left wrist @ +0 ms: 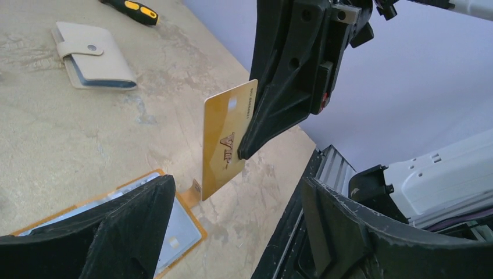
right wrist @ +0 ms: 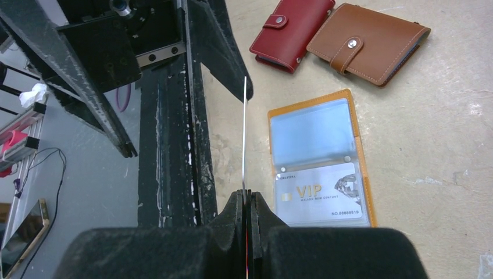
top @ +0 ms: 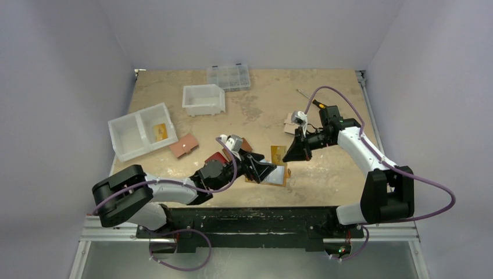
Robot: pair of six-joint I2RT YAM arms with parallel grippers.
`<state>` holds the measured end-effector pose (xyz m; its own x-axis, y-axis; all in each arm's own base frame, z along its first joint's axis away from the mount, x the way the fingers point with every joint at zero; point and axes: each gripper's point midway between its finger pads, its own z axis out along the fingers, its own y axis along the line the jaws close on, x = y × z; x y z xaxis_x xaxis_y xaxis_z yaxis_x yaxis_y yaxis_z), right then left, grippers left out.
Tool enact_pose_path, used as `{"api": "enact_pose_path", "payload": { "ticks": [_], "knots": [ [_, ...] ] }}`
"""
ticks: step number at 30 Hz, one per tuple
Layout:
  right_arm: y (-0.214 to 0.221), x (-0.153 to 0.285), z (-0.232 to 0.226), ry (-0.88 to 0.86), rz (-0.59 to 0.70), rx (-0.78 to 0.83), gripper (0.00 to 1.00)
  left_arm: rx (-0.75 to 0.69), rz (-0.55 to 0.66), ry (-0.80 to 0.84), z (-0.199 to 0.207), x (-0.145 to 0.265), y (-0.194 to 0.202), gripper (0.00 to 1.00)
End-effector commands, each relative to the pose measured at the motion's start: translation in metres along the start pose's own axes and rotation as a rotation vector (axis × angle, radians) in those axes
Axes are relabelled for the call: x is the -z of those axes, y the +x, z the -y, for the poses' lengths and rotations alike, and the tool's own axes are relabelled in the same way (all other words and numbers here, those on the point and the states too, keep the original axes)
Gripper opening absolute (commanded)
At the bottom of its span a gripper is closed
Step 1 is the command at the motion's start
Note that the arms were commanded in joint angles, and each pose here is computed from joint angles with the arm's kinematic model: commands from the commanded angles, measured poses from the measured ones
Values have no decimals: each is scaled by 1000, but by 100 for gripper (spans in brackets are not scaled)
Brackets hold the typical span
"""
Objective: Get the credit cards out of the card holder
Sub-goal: Place the credit card in the storage box.
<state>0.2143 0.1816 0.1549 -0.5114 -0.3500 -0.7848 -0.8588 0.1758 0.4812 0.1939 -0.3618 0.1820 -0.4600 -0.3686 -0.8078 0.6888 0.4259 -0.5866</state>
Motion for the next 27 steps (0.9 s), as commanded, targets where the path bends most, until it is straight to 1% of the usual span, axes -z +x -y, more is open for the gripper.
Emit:
{"api": "enact_pose_path", "payload": {
  "ticks": [1,5,7,10,11,13,17,21,23,25,27],
  "knots": [
    [-15,3,-4,-24,34,47,0,17,75,75,14,-12,-22,84],
    [-15,3,-5,-29,34,49,0,51,76,89,10,-17,-19,83],
    [-15,3,-5,-30,35,50,0,65,76,95,9,-21,-17,79],
    [-15,3,-5,-32,34,52,0,86,70,149,16,-24,-14,74],
    [-15,3,-6,-34,35,54,0,90,68,163,17,-25,-13,71],
    [-15,3,-6,-36,35,55,0,103,61,182,18,-28,-11,61],
    [-15,3,-7,-37,34,54,0,121,34,218,21,-34,-5,46],
    [-15,3,-7,-39,35,57,0,128,28,223,20,-36,-3,38],
    [-15,4,-7,-39,35,58,0,129,27,224,20,-36,-2,28],
    [-15,4,-7,-38,35,58,0,130,24,224,19,-36,-1,14],
    [-15,4,-7,-38,35,60,0,130,25,229,19,-36,-1,6]
  ]
}}
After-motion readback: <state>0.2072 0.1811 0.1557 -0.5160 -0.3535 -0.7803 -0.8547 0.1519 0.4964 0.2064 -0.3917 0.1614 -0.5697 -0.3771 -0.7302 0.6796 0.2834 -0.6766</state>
